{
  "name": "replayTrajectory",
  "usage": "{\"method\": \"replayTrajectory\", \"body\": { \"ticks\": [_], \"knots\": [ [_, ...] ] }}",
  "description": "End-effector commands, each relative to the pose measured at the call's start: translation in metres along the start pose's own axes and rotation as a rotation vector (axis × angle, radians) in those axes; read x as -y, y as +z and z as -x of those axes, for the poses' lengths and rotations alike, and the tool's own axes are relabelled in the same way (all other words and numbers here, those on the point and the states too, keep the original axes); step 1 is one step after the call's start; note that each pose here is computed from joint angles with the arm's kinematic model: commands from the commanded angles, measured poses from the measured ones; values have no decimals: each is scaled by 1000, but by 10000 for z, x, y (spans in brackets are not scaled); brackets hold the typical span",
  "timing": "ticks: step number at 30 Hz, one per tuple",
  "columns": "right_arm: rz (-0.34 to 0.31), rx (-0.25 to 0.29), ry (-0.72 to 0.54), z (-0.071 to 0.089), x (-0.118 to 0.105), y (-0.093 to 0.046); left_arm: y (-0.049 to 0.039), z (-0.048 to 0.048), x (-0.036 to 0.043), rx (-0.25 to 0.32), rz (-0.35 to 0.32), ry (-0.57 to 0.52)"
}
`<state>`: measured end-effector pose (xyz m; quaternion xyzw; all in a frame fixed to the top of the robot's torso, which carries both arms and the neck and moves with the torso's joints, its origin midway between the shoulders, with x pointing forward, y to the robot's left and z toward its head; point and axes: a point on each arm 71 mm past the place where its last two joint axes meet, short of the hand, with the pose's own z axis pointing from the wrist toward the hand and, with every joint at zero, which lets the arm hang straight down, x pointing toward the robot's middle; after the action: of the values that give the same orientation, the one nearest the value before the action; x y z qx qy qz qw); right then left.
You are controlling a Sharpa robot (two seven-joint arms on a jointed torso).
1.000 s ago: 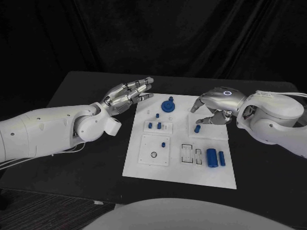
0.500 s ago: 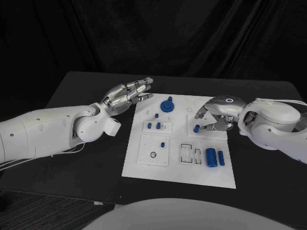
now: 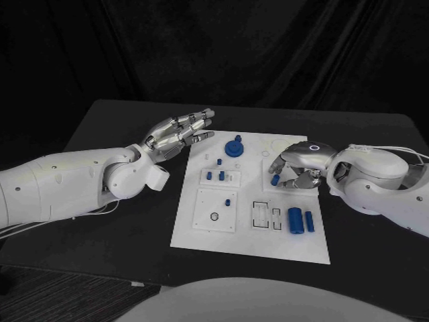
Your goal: Assemble the parts on the task board
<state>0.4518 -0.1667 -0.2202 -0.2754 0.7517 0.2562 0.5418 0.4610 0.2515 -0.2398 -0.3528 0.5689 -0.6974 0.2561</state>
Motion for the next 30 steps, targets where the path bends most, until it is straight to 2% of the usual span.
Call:
{"method": "replayTrajectory", "body": {
  "ticks": [1,8,30],
  "knots": [
    [5,-5,5,-32,-7,15,4,-15,1,-8,-15,-11],
    [18,8,10,-64,-25,35,4,-18,-4,-9,-13,-12],
    [42,95,12,-13,-62,47,-8,-23,-39,-11,-1,-18]
  ]
}}
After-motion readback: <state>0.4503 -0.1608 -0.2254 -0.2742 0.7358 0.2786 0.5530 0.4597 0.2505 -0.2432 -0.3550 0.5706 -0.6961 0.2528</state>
